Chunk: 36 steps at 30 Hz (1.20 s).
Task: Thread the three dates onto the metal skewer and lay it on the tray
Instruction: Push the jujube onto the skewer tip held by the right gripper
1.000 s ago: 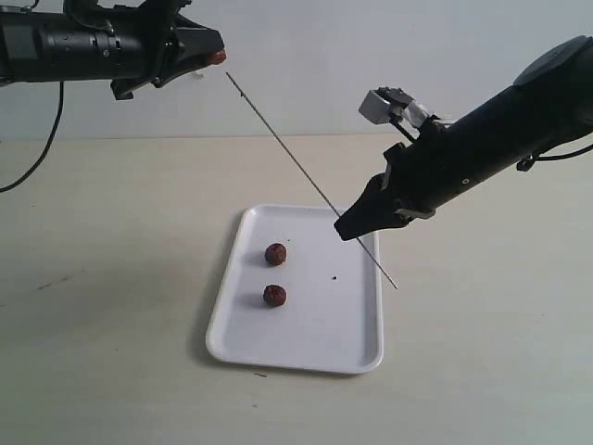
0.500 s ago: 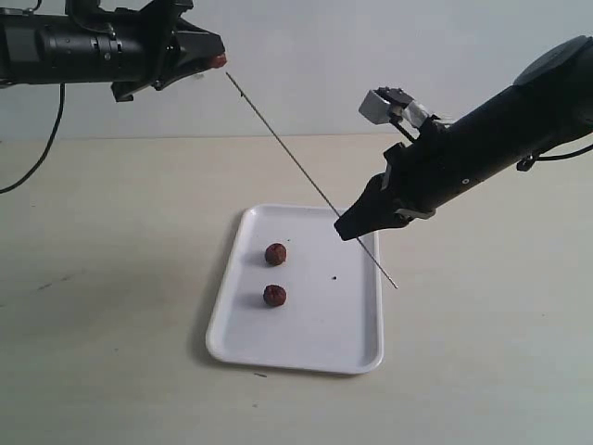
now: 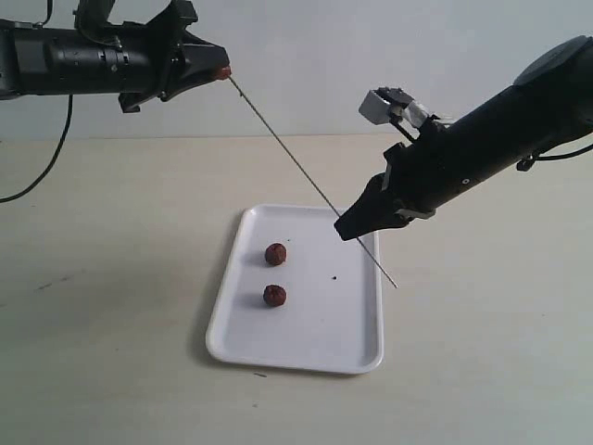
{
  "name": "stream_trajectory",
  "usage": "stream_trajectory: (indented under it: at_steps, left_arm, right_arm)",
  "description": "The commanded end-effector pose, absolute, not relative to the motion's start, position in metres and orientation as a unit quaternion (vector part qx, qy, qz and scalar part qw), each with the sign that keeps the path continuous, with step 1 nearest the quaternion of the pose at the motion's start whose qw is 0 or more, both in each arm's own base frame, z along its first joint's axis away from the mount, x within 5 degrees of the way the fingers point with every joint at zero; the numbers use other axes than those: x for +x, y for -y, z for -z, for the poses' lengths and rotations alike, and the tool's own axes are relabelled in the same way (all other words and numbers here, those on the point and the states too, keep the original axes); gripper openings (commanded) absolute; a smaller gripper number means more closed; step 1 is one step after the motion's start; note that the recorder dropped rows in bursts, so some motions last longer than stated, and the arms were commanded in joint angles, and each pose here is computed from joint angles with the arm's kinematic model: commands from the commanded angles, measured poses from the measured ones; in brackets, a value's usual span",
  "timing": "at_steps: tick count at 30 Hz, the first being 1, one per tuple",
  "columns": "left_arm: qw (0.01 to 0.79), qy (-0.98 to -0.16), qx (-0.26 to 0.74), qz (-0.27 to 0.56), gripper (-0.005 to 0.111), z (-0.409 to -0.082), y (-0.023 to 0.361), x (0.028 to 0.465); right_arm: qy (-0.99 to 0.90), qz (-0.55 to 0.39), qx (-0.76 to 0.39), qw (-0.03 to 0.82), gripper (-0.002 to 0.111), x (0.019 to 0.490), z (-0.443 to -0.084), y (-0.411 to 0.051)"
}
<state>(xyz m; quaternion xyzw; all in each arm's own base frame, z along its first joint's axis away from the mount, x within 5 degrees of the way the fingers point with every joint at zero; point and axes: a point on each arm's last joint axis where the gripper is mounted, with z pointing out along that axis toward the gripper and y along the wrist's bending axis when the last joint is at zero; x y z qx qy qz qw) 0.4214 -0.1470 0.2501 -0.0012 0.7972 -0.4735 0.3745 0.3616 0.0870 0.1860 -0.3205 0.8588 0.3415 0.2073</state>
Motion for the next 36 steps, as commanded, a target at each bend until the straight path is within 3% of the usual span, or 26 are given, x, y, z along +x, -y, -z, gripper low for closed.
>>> stream_trajectory:
  at_steps: [1, 27, 36]
  left_arm:
    - [0.382, -0.794, -0.004, 0.473, 0.029, -0.2534, 0.1468, 0.4228]
    - [0.374, -0.783, 0.016, 0.498, 0.029, -0.2602, 0.1506, 0.4187]
    - [0.389, -0.793, -0.004, 0.47, 0.029, -0.2573, 0.1461, 0.4234]
  right_arm:
    - [-0.857, -0.342, -0.321, 0.213, 0.0, 0.3622, -0.1863, -0.086]
    - [-0.856, -0.337, -0.325, 0.218, 0.0, 0.363, -0.1861, -0.0857]
    - [-0.859, -0.326, -0.328, 0.221, 0.0, 0.364, -0.185, -0.0844]
